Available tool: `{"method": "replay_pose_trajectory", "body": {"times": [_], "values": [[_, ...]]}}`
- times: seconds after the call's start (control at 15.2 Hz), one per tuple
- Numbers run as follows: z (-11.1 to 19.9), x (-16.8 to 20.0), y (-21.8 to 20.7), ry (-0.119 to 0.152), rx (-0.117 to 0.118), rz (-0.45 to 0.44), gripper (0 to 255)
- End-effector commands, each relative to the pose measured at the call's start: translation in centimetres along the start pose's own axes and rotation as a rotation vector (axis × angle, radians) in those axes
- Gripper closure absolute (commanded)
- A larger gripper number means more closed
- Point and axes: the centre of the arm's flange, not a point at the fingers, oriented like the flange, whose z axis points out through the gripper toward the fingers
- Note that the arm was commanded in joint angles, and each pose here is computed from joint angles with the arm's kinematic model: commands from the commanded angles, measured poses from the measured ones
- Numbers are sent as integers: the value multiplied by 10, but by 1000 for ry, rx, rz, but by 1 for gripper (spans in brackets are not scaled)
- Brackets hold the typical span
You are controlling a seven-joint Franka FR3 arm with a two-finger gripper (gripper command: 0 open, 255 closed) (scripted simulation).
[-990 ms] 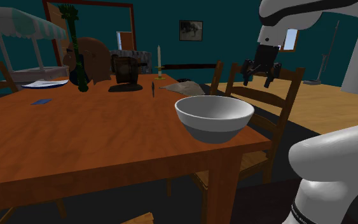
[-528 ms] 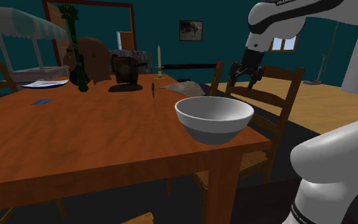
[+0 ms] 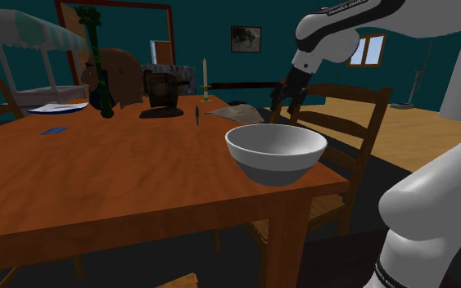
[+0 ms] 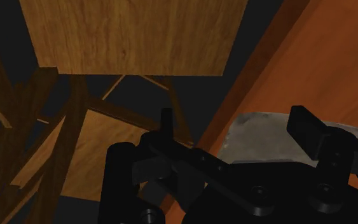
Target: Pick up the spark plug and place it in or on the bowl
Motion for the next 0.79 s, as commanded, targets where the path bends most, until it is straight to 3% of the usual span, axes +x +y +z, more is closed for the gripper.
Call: {"method": "replay_pose_trajectory", "body": {"times": [0.0, 0.73], "values": [[11, 16, -10, 24, 31, -78, 0], [54, 91, -89, 146, 203, -488, 0]]}}
